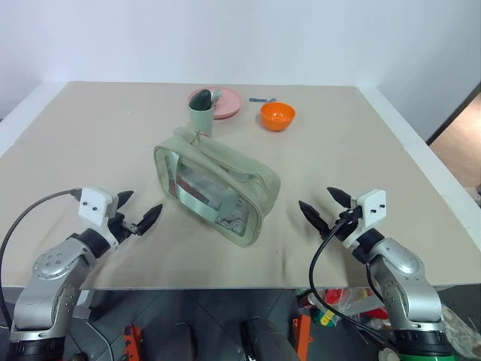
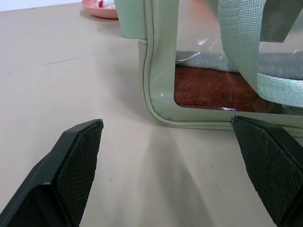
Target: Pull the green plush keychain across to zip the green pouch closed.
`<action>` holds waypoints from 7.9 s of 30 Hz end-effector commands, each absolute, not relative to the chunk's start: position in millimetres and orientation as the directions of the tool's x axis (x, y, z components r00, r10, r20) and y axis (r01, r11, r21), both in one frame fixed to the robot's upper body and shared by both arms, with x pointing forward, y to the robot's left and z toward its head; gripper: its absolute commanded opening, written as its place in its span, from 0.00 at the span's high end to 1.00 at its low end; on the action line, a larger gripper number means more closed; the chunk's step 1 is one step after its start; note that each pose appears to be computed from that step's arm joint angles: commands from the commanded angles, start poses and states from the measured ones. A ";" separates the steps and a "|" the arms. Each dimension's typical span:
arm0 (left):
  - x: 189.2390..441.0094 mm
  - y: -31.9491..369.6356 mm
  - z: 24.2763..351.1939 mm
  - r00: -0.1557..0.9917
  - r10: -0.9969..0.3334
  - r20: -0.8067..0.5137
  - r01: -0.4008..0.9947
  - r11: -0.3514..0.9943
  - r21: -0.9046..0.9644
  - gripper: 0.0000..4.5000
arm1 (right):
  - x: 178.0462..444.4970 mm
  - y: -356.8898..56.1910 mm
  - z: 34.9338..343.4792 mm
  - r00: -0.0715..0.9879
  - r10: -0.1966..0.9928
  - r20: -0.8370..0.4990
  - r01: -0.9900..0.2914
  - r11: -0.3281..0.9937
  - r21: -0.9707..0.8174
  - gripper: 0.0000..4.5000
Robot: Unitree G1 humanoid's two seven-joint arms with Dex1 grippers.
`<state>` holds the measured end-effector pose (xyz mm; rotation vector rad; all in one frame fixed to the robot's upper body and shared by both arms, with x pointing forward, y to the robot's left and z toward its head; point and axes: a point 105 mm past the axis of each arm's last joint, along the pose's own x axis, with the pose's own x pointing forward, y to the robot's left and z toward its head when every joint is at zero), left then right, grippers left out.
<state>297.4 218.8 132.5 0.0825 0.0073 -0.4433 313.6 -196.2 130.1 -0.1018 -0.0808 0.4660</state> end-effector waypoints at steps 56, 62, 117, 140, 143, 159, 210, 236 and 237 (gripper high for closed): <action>238.3 110.8 194.4 0.351 -0.930 -0.110 0.935 0.341 0.102 0.00 | 307.2 -101.2 211.1 0.455 0.885 0.098 -0.889 0.459 -0.011 0.99; 238.0 110.4 194.0 0.352 -0.930 -0.109 0.934 0.343 0.099 0.00 | 306.4 -107.6 214.4 0.383 0.923 0.028 -0.917 0.384 -0.105 0.99; 251.5 108.5 193.0 0.337 -0.937 -0.094 0.937 0.323 0.135 0.00 | 297.1 -136.7 229.7 0.604 0.793 0.085 -0.745 0.598 -0.296 0.28; 251.4 104.2 186.1 0.342 -0.934 -0.100 0.936 0.329 0.127 0.00 | 300.3 -123.2 222.3 0.516 0.855 0.062 -0.770 0.494 -0.404 0.99; 252.2 104.2 186.3 0.342 -0.934 -0.101 0.936 0.328 0.129 0.00 | 299.3 -124.5 233.6 0.452 0.890 0.066 -0.781 0.431 -0.452 0.99; 253.7 106.7 186.2 0.359 -0.927 -0.108 0.929 0.344 0.140 0.00 | 292.4 -133.6 235.8 0.323 0.946 0.029 -0.802 0.289 -0.523 0.99; 372.1 183.5 218.2 0.521 -0.851 -0.061 0.819 0.479 0.316 0.00 | 264.4 -126.9 217.7 0.366 0.930 -0.001 -0.820 0.322 -0.473 0.99; 353.9 156.2 209.3 0.335 -0.929 -0.159 0.907 0.272 0.323 0.49 | 268.2 -127.7 217.0 0.378 0.926 -0.020 -0.813 0.322 -0.485 1.00; 354.2 155.4 211.0 0.336 -0.931 -0.141 0.907 0.280 0.313 0.56 | 268.3 -127.8 216.9 0.379 0.925 -0.021 -0.813 0.322 -0.485 1.00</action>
